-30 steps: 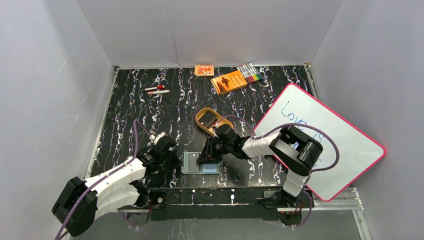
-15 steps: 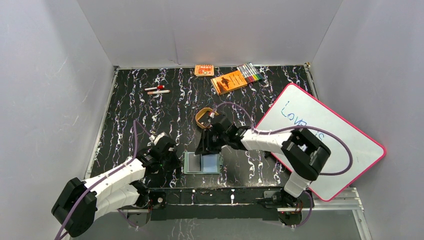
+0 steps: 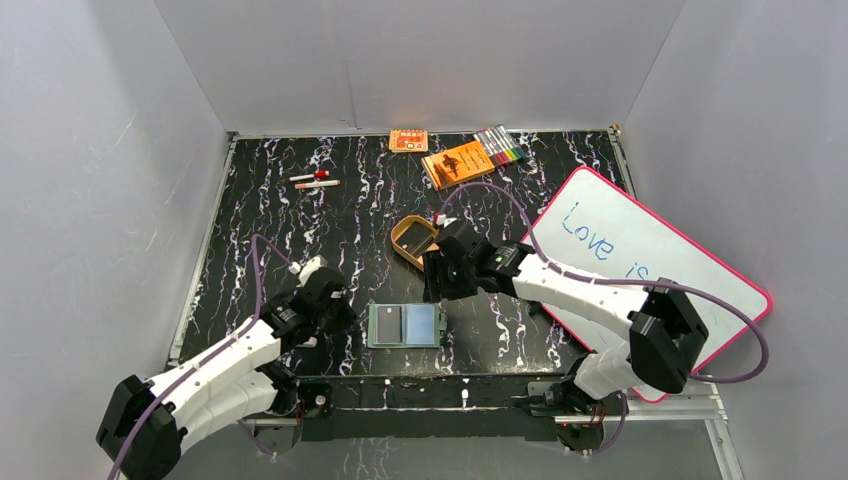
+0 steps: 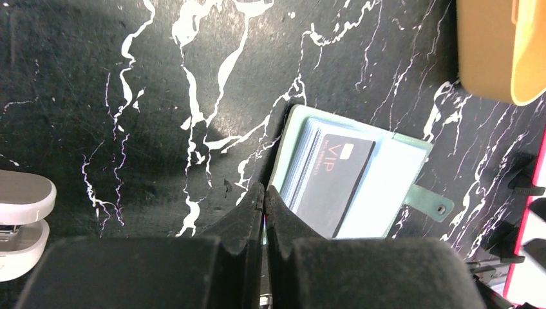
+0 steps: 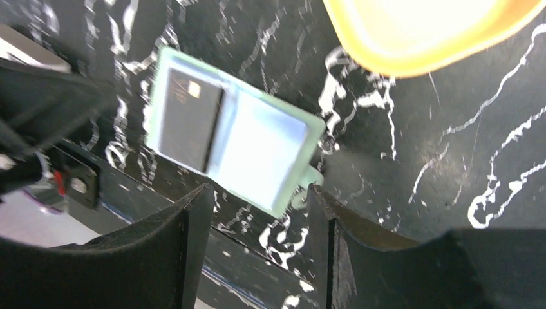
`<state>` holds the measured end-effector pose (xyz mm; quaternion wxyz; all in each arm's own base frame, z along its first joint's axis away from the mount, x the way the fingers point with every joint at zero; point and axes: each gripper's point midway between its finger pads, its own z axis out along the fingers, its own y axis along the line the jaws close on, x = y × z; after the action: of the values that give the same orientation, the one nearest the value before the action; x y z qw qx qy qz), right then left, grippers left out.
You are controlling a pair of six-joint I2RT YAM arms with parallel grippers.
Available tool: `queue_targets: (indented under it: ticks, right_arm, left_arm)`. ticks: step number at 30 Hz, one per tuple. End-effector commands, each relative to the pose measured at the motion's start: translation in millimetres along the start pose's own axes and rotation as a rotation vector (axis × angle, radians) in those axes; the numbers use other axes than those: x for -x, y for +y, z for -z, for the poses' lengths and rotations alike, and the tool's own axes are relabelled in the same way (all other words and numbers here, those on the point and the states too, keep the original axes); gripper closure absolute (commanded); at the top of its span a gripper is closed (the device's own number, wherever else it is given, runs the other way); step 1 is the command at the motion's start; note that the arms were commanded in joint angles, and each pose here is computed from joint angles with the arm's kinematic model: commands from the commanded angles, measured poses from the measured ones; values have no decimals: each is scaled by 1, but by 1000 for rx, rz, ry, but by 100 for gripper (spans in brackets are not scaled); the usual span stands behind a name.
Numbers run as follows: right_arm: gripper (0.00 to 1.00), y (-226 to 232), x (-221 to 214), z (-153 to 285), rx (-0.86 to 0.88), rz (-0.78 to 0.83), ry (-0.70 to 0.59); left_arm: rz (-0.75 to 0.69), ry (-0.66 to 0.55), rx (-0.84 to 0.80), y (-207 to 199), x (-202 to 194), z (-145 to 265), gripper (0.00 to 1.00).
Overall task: Put the credit cards into the card holder
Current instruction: Insert the credit card into the card holder, then close the card holder at the center of the board.
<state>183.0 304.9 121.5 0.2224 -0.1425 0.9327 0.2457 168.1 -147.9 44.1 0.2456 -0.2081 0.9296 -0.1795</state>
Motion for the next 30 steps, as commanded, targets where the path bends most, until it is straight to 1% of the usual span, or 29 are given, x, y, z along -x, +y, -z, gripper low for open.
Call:
queue_targets:
  ticks: [1,7,9,17,20,22,25,30]
  right_arm:
    - [36,-19,-41,-1,-88,54,141]
    - [34,-16,-53,-12,-92,57,188]
    - [34,-21,-57,-18,-121,61,206]
    - [41,-37,-69,-35,-171,56,217]
    - [49,-36,-70,-38,-165,53,218]
    - [57,-36,-68,-39,-164,54,211]
    - [67,-37,-67,-40,-170,56,202]
    - [78,-41,-67,-42,-182,61,197]
  left_arm:
    - [-6,-61,21,-2,16,6,100]
    - [-7,-23,17,-3,9,2,100]
    - [-2,-19,12,-2,7,2,99]
    - [8,-22,-2,1,5,5,99]
    - [12,-19,0,3,3,4,99]
    - [13,-16,0,3,2,4,99]
    - [15,-15,1,5,1,3,99]
    - [18,-6,8,9,-3,-2,99]
